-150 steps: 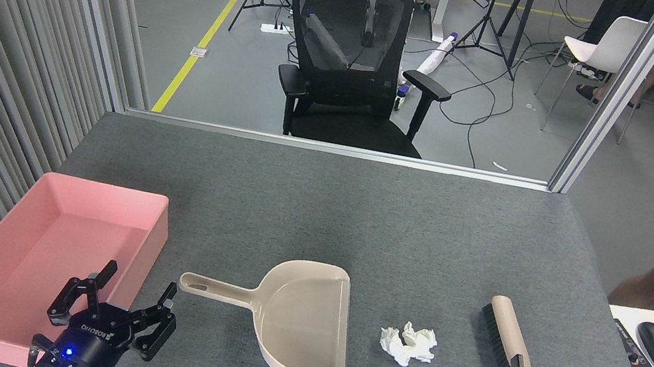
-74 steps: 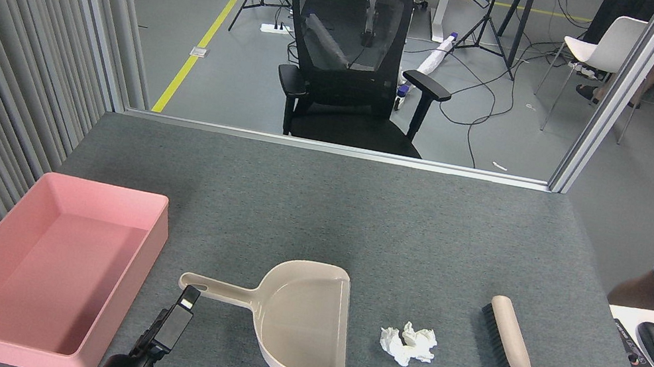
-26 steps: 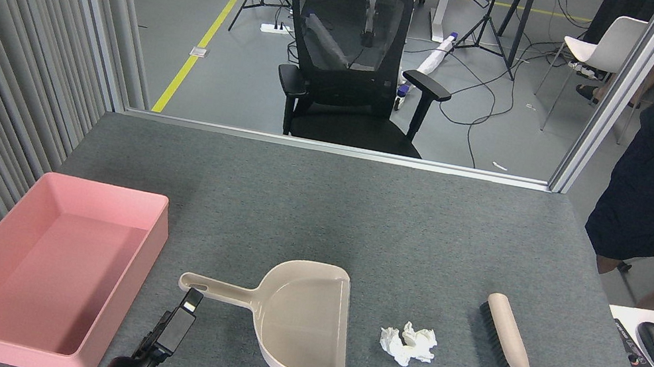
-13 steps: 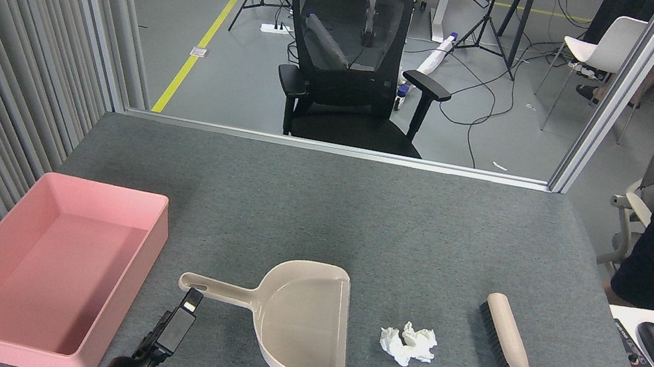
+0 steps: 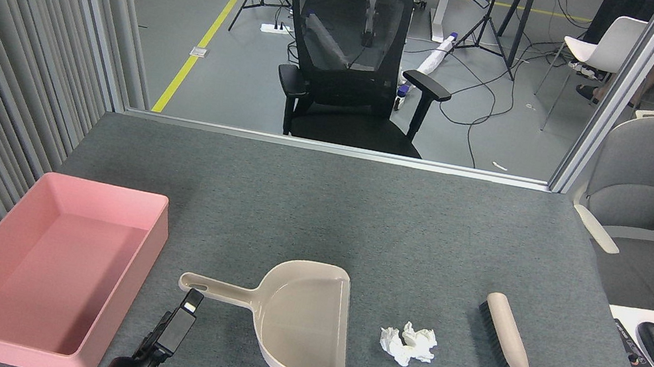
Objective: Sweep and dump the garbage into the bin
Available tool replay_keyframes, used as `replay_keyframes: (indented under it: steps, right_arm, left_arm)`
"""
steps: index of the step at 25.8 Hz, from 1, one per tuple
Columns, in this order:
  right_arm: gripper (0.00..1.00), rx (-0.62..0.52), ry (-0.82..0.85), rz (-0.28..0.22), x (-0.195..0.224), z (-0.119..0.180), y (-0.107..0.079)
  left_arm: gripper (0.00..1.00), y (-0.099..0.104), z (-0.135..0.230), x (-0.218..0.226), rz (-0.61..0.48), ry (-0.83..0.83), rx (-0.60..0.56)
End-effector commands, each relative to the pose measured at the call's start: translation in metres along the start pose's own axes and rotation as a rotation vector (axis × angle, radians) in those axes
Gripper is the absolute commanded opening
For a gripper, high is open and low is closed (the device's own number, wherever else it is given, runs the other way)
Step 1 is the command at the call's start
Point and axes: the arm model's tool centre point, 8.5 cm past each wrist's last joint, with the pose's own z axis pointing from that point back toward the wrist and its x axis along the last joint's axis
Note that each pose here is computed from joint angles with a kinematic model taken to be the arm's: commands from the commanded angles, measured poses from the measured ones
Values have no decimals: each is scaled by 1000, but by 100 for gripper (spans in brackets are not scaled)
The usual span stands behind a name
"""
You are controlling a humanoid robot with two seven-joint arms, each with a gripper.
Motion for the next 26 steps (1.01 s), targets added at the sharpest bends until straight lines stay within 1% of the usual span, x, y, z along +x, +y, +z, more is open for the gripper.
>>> replay_keyframes:
  steps: [1, 3, 6, 8, 12, 15, 16, 17, 18, 20, 22, 26]
  right_arm:
    - [62, 1, -2, 1, 0, 0, 0]
    - [56, -1, -1, 1, 0, 0, 0]
    - [56, -3, -2, 4, 0, 0, -1]
    - [53, -4, -4, 5, 0, 0, 0]
    - [34, -3, -9, 7, 0, 1, 0]
    - [27, -1, -17, 9, 3, 0, 1]
    - [23, -1, -19, 7, 4, 0, 1]
    - [22, 1, -19, 7, 3, 0, 2]
    - [18, -4, -20, 7, 4, 0, 1]
    - [14, -10, -20, 8, 3, 0, 0]
    - [4, -13, -21, 8, 4, 0, 0]
    - [4, -33, -32, 9, 4, 1, -1]
  left_arm:
    - [100, 0, 0, 0, 0, 2, -1]
    - [100, 0, 0, 0, 0, 2, -1]
    - [100, -1, 0, 0, 0, 0, -3]
    - [100, -1, -1, 1, 0, -3, -3]
    - [100, -2, 0, 1, 0, -1, -5]
    - [100, -2, 0, 1, 0, -1, -5]
    - [100, -2, 0, 1, 0, -1, -5]
    - [100, -2, 0, 1, 0, -1, -5]
    - [100, -1, 0, 1, 0, -1, -5]
    - [100, -2, 0, 1, 0, -1, -5]
    - [100, -2, 0, 1, 0, -1, -5]
    - [100, -5, -1, 3, 1, -8, -16]
